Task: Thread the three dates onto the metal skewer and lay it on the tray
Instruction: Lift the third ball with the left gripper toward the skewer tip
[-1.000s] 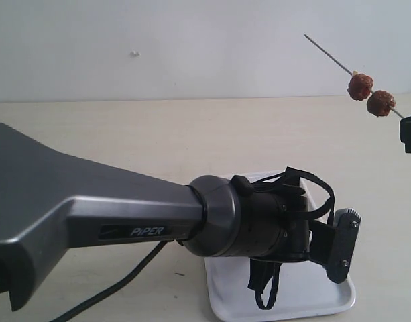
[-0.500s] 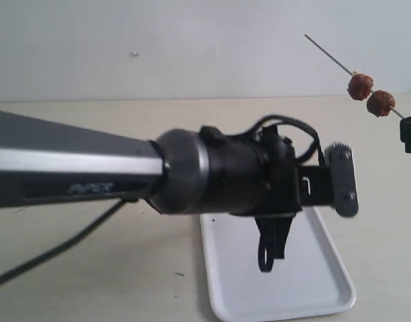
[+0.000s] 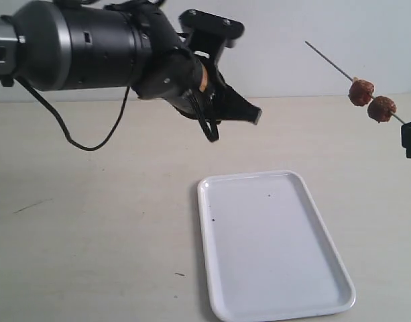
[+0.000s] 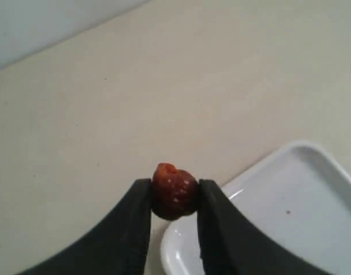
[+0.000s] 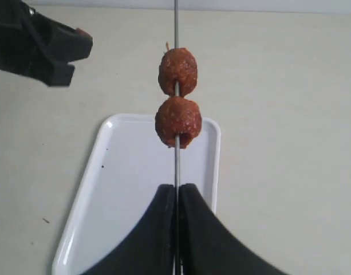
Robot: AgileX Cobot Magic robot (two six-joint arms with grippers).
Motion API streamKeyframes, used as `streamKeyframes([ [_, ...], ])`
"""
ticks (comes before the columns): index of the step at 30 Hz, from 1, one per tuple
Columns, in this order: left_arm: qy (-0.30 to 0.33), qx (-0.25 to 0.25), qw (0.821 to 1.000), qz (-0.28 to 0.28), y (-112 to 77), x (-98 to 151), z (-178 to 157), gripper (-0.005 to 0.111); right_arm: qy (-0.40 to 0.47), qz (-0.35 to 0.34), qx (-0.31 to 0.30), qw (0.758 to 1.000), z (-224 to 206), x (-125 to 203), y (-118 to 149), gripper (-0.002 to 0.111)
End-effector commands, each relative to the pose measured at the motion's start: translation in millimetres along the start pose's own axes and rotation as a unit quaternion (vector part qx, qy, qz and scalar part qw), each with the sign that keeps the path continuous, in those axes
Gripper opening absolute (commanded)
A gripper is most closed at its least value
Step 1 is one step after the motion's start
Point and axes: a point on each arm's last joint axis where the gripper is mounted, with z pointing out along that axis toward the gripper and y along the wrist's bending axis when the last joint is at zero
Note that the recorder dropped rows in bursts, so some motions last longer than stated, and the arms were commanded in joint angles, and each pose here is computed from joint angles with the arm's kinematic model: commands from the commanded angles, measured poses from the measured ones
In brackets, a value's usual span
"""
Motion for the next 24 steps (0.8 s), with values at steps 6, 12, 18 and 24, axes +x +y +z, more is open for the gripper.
streamKeyframes([
  [6,-0.031,0.117,0.971,-0.205,7.5,-17.8,-9.5,0.028,0.023,-0.001,-0.020,1.000,0.5,4.6,3.4,0.000],
  [12,-0.028,0.183,0.944,-0.273,-2.0,-24.4,-20.7,0.028,0.051,0.006,-0.024,0.998,5.6,16.2,2.9,0.000],
  [18,-0.042,0.251,0.916,-0.311,-8.8,-37.7,-46.5,0.028,0.081,-0.002,-0.037,0.996,10.8,29.1,3.7,0.000],
  [24,-0.050,0.319,0.895,-0.307,-16.6,-45.8,-66.7,0.028,0.054,-0.008,-0.061,0.997,6.8,25.7,7.6,0.000],
])
